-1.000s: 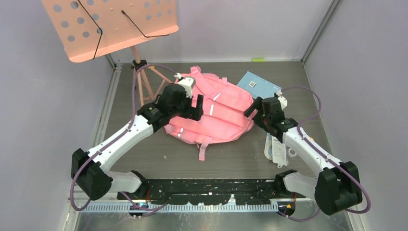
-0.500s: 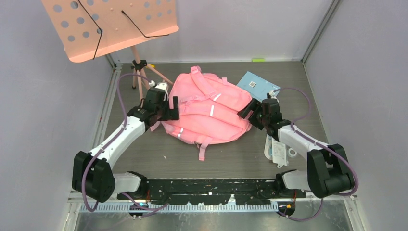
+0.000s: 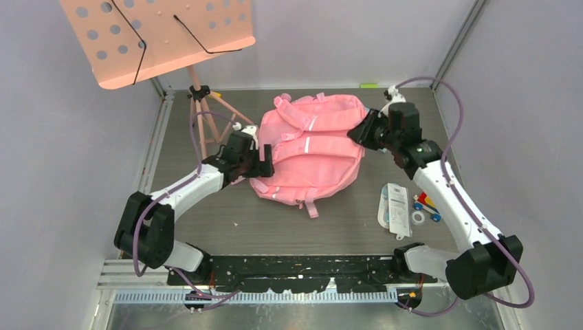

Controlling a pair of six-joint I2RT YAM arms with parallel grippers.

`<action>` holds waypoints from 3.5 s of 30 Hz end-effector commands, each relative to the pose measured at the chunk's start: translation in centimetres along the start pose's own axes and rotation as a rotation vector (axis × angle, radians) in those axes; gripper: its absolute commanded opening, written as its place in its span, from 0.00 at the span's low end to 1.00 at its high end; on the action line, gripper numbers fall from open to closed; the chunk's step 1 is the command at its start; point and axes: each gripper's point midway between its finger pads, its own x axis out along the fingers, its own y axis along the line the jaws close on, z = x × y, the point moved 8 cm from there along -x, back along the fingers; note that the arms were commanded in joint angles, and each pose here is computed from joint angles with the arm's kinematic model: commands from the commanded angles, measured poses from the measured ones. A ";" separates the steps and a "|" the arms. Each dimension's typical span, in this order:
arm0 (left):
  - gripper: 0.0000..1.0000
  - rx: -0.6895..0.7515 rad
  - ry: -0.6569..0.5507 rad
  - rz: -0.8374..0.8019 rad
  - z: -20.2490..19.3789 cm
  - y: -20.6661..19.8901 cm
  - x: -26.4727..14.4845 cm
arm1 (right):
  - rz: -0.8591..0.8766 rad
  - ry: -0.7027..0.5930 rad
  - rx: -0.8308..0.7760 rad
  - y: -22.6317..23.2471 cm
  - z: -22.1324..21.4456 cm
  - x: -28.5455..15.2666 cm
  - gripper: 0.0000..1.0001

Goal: Pack the student bag
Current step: Adjust the student bag at the center of the board.

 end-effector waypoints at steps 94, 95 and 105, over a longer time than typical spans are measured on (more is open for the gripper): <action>1.00 -0.011 -0.196 0.041 -1.5 -3.0 -14.4 | 0.589 0.526 -0.650 17.2 -19.4 -6.7 0.88; 1.00 -0.008 -0.185 0.041 -1.5 -3.0 -14.2 | 0.599 0.534 -0.646 17.2 -19.1 -7.0 0.88; 1.00 -0.074 0.012 -0.144 1.0 -1.8 -12.2 | 0.287 0.381 -0.428 9.8 -11.9 -3.7 0.90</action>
